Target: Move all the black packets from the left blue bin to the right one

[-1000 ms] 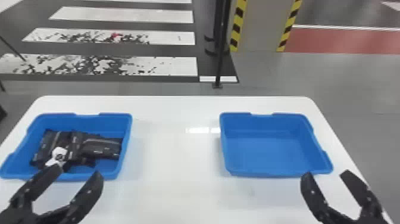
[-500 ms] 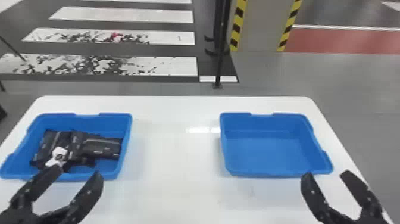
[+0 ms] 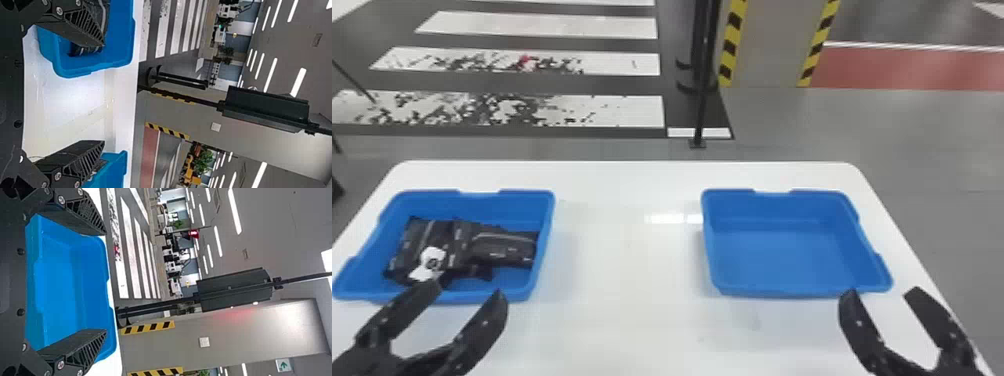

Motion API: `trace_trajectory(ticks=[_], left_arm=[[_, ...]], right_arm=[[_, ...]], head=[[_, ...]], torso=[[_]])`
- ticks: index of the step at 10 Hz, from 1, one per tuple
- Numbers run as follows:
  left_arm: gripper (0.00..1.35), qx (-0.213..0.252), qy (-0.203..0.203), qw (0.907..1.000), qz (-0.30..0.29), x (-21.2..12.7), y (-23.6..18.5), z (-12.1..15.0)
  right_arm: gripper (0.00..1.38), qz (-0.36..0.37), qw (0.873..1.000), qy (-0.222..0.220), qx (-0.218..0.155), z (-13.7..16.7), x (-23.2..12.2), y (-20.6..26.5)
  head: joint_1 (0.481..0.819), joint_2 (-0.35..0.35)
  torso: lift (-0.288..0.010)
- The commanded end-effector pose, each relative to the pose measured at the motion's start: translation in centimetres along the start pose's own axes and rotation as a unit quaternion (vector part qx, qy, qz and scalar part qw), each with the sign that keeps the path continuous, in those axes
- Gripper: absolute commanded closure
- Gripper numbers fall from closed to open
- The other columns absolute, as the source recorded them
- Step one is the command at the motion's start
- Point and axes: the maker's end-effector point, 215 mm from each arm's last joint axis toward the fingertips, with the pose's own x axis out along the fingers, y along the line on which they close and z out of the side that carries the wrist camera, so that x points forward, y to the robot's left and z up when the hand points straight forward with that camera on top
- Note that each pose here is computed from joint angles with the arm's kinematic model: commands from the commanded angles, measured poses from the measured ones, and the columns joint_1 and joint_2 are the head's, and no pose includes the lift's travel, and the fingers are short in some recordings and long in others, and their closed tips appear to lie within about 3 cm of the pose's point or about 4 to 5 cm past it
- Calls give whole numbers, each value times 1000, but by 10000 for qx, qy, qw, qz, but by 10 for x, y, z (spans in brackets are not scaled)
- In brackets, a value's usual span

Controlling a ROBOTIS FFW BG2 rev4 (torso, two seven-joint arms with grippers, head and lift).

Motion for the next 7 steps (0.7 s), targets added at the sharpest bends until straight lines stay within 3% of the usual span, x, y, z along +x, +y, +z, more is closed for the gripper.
trace_trajectory(ticks=[1, 7], left_arm=[[154, 45, 100, 9999, -8, 8, 6, 1], [171, -19, 852, 9962, 201, 54, 66, -21]], right_arm=[[151, -4, 10000, 1, 5, 0, 0, 0], [151, -11, 10000, 35, 59, -4, 1, -1]], head=[[695, -56], [695, -9]], torso=[[-138], [-138]])
